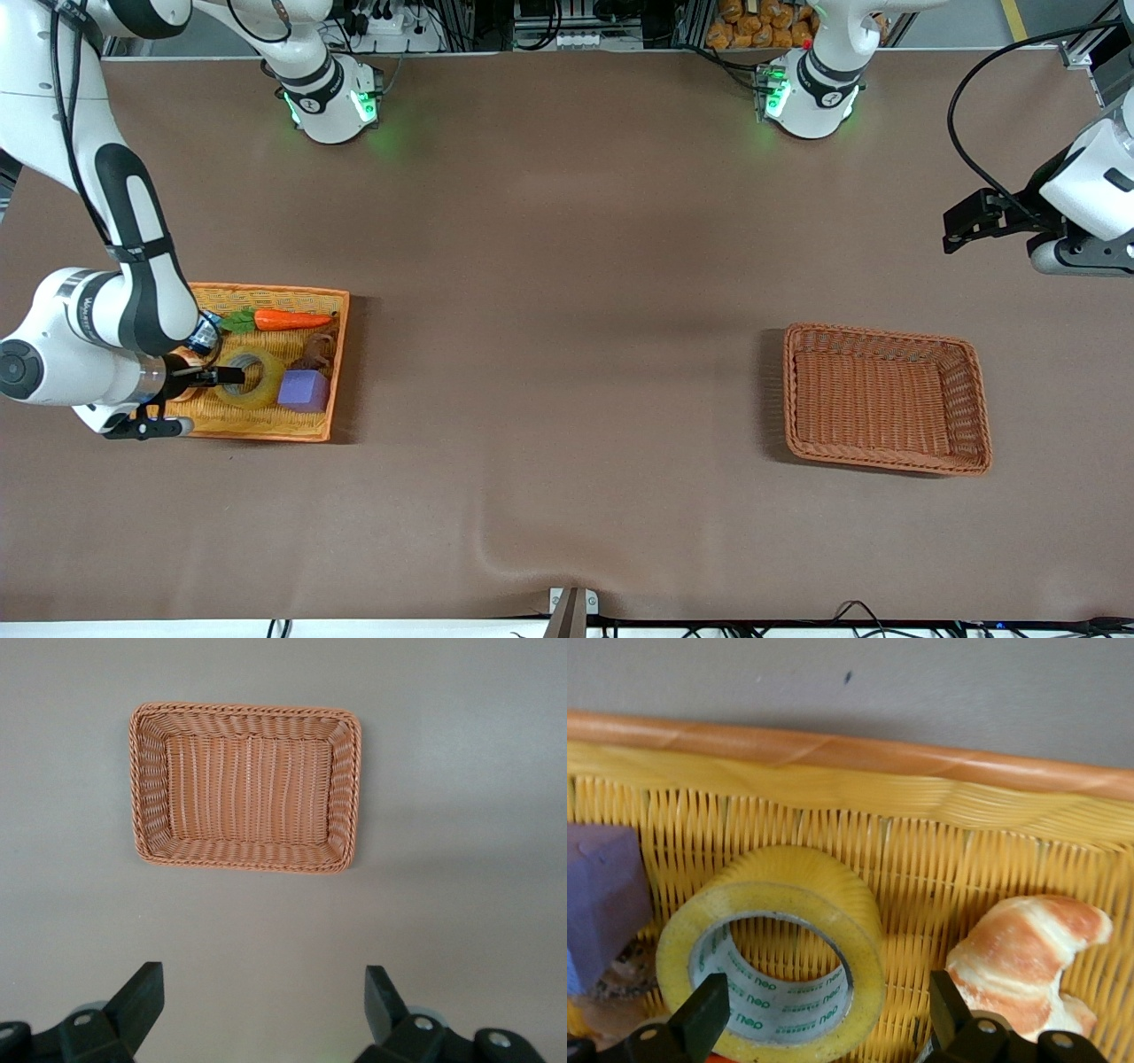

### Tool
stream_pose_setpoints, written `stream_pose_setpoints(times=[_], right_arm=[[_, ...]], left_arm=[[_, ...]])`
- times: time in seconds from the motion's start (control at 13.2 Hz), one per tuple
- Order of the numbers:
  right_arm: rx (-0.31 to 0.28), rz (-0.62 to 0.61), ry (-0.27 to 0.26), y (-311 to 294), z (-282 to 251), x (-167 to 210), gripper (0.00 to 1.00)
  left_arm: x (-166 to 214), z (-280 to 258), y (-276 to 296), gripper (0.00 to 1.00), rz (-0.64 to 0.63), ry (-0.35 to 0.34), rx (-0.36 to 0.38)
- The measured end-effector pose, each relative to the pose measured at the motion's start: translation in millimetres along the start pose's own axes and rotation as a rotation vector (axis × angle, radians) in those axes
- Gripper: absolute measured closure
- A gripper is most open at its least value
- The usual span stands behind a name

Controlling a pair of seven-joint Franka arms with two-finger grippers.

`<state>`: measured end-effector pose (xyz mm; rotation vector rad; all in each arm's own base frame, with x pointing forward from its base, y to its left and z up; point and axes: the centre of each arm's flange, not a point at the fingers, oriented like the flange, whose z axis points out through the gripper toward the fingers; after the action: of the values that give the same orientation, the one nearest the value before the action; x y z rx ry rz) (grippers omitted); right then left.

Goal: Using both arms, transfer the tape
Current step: 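Grasp the yellow tape roll by its rim with the right gripper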

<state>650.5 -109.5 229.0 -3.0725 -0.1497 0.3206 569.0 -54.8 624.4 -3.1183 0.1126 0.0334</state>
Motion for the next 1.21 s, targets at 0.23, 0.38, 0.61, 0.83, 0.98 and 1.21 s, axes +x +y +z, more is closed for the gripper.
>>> stream_pose_setpoints(times=[0.23,0.38,0.61,0.83,0.98,1.21], right_arm=[[0.009,-0.110,-0.028,-1,16,-3,0.00],[0.017,-0.132,-0.050,-1,27,-7,0.00],[0.020,-0.128,-0.062,3,35,-10,0.19],[0.021,-0.123,-0.058,9,35,-11,0.57],[0.019,-0.124,-0.052,10,34,-10,0.76],[0.009,-0.115,-0.021,18,21,-6,0.78]], left_arm=[[0,1,1,0.00,0.001,-0.001,0.000],[1,2,2,0.00,0.003,-0.004,0.000],[2,5,2,0.00,0.005,-0.008,-0.001],[3,6,3,0.00,0.005,-0.010,-0.001],[3,6,3,0.00,0.005,-0.011,-0.001],[3,6,3,0.00,0.003,-0.011,-0.001]])
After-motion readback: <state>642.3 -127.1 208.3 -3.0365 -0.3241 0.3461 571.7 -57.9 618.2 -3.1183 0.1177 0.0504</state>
